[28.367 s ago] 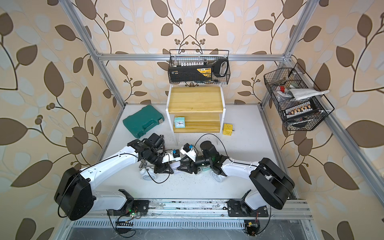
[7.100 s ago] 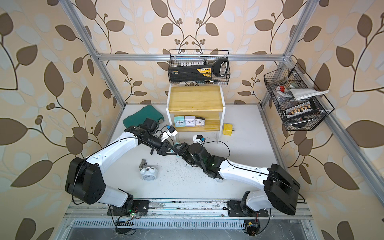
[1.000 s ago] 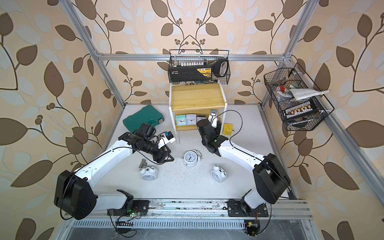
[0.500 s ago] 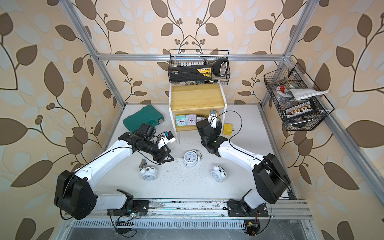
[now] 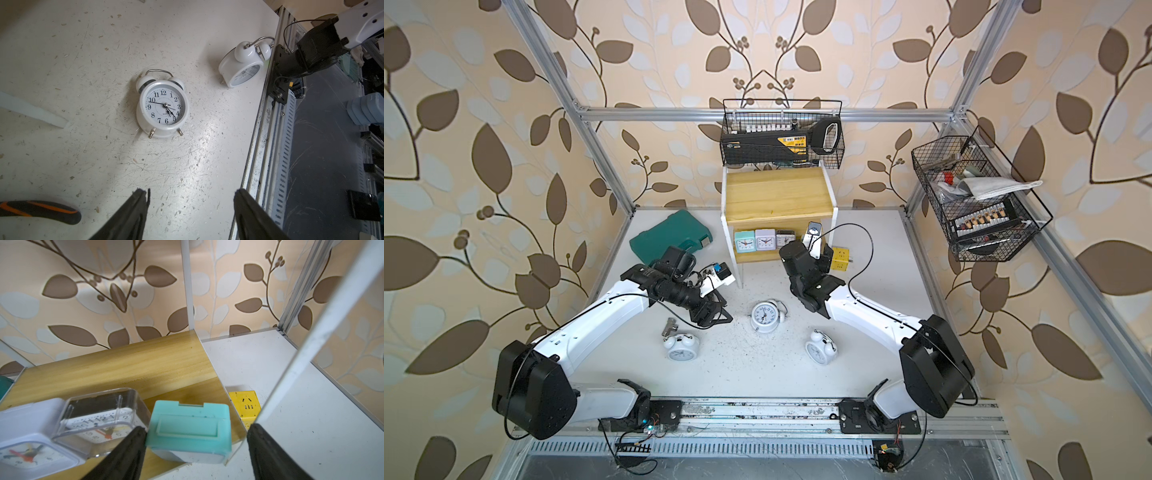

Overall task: Place the alarm clocks on the shelf by style
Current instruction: Place the alarm on the shelf.

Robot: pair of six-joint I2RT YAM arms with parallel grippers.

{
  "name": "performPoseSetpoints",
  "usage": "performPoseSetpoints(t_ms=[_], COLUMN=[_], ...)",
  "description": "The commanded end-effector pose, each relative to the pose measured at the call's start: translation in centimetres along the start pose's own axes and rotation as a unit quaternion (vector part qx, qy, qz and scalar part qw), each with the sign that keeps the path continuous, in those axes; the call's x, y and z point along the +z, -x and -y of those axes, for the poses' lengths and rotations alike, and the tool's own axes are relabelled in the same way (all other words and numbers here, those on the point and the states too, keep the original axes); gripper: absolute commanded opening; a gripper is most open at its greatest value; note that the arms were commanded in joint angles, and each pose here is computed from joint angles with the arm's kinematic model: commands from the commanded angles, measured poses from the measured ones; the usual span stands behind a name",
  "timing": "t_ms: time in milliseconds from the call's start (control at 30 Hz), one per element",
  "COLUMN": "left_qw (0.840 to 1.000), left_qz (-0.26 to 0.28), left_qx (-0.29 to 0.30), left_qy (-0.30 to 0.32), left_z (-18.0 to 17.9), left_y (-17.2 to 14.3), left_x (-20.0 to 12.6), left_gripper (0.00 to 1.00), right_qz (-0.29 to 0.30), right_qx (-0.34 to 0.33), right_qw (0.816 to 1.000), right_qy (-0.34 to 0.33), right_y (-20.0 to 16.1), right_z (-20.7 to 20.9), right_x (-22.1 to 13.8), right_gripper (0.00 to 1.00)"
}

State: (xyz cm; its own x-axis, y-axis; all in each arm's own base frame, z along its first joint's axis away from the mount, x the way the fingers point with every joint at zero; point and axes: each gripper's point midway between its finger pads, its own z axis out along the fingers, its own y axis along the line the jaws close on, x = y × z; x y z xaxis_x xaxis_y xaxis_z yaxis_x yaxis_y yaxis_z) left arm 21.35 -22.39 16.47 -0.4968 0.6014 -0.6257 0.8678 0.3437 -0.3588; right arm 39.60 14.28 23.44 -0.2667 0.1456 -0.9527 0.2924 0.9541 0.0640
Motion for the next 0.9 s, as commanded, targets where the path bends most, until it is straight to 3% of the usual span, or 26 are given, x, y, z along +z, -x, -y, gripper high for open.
performPoseSetpoints(t_ms=[0,667,867], left_qw=[1.0,1.0,1.0], left_qz=[0.012,0.012,0.011], left_qx=[0.005,0.002,0.001], left_qy=[-0.012,-0.02,-0.021], left_z=[0.7,0.8,0.8], left_y=[0.4,0.3,0.3], left_x=[-0.6,-0.4,-0.4], left_gripper=[0.69,0.7,0.7], right_qz=[-0.012,-0.071,-0.078], right_qx=[0.007,0.01,0.021], right_qw=[1.0,0.996,0.996], right_qy=[0.01,0.055,0.049], right_y=[-0.3,-3.2,-3.7], right_z=[0.5,1.2,2.0], right_x=[-1.0,-2.5,-1.9], right_gripper=[0.78,0.82,0.67])
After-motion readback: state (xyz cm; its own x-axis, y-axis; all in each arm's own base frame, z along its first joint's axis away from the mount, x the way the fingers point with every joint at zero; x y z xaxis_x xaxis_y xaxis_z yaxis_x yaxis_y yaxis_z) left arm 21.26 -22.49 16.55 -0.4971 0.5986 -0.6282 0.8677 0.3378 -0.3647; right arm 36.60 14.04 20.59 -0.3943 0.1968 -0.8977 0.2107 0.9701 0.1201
